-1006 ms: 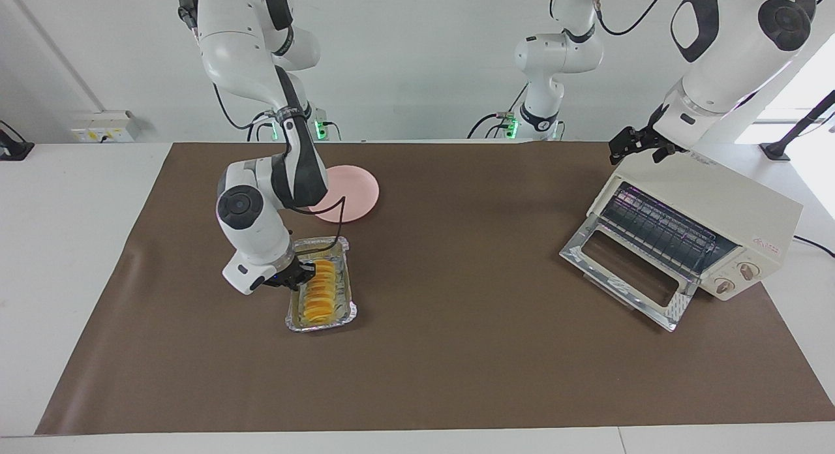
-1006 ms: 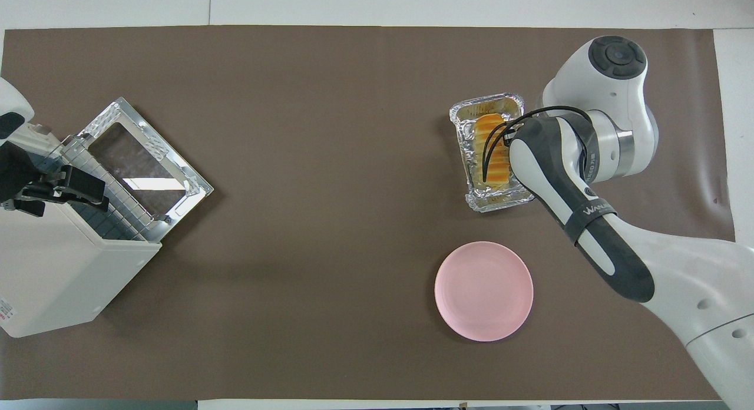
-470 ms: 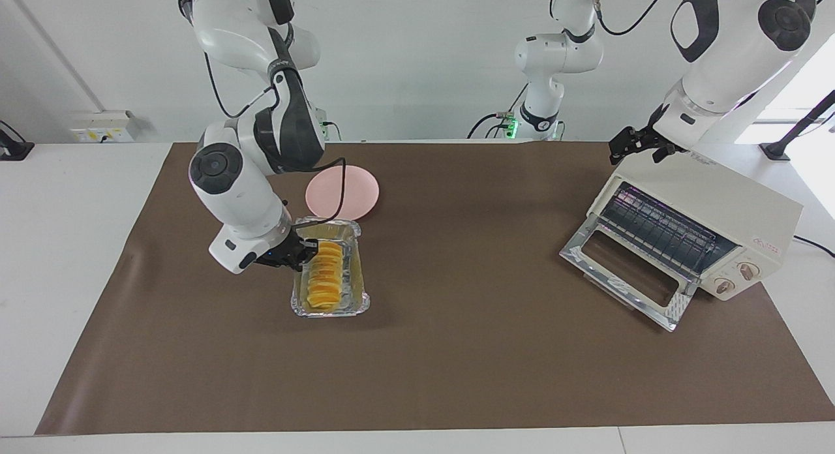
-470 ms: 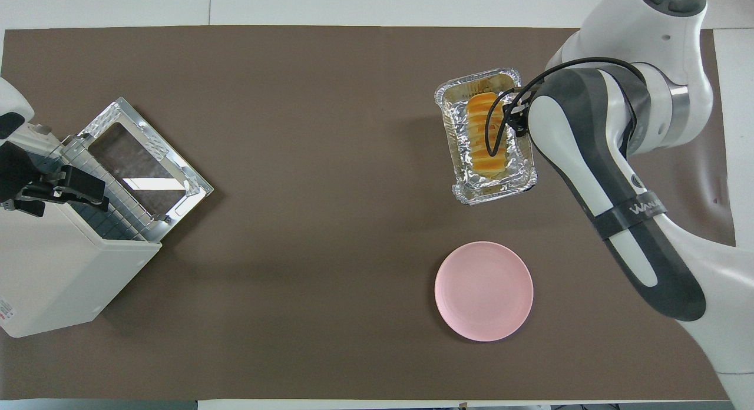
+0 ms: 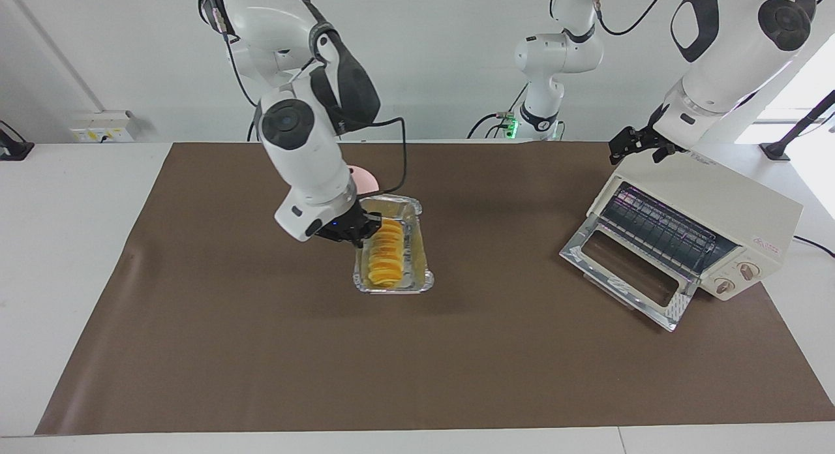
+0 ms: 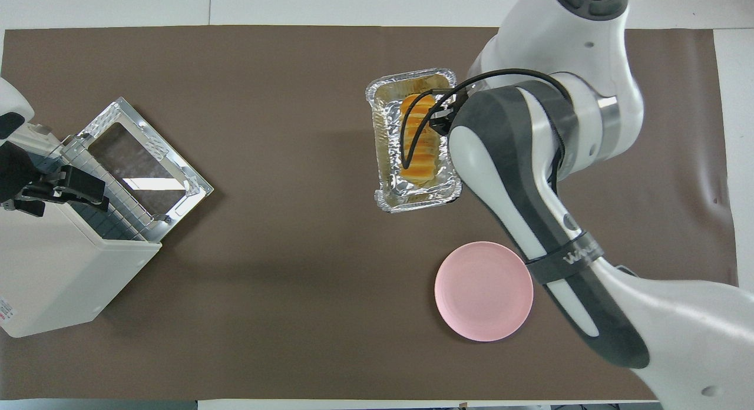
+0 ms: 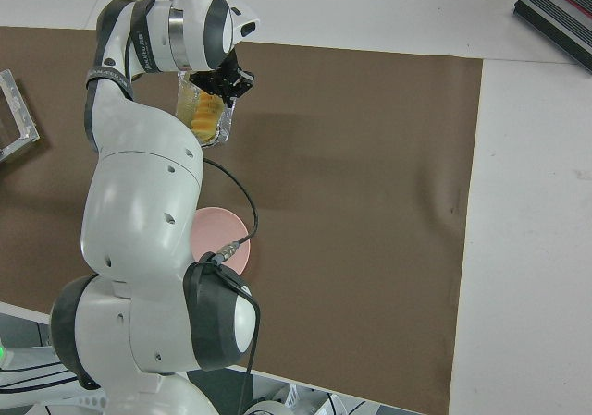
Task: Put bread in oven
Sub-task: 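Slide the foil tray toward the oven with the right gripper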
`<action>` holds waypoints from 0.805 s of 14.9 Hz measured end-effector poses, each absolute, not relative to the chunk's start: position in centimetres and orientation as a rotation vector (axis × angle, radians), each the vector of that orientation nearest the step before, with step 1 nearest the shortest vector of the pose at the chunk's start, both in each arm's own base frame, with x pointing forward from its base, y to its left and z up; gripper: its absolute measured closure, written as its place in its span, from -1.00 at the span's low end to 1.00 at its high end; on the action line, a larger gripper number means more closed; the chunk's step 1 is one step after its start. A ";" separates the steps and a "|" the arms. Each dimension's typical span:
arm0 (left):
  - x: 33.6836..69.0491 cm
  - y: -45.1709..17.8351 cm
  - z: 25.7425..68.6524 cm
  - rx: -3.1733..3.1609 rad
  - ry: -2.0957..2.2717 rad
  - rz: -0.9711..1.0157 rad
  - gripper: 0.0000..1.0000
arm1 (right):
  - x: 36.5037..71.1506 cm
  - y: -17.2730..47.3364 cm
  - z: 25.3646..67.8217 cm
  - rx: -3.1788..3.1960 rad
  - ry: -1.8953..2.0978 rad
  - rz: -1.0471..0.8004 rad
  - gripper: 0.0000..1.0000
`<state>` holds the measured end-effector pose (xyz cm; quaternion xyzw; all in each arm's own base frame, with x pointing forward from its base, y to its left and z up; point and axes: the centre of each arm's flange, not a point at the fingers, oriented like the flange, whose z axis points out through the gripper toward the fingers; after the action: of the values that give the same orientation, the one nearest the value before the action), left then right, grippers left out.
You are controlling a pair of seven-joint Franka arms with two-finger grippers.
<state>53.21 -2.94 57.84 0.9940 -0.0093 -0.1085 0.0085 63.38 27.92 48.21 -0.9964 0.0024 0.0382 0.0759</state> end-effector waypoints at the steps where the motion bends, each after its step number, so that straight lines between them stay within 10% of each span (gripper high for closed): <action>1: 53.2 -2.9 57.8 3.106 -0.029 -0.339 -1.00 | 62.6 30.4 47.9 -2.984 0.018 0.106 0.96; 12: 53.2 -2.9 57.8 3.106 -0.029 -0.339 -1.00 | 59.7 43.0 38.1 -2.945 -0.003 0.048 0.96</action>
<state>53.21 -2.94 57.84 0.9940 -0.0093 -0.1085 0.0085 59.73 43.00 38.08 -0.9951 -0.0011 0.0162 0.0979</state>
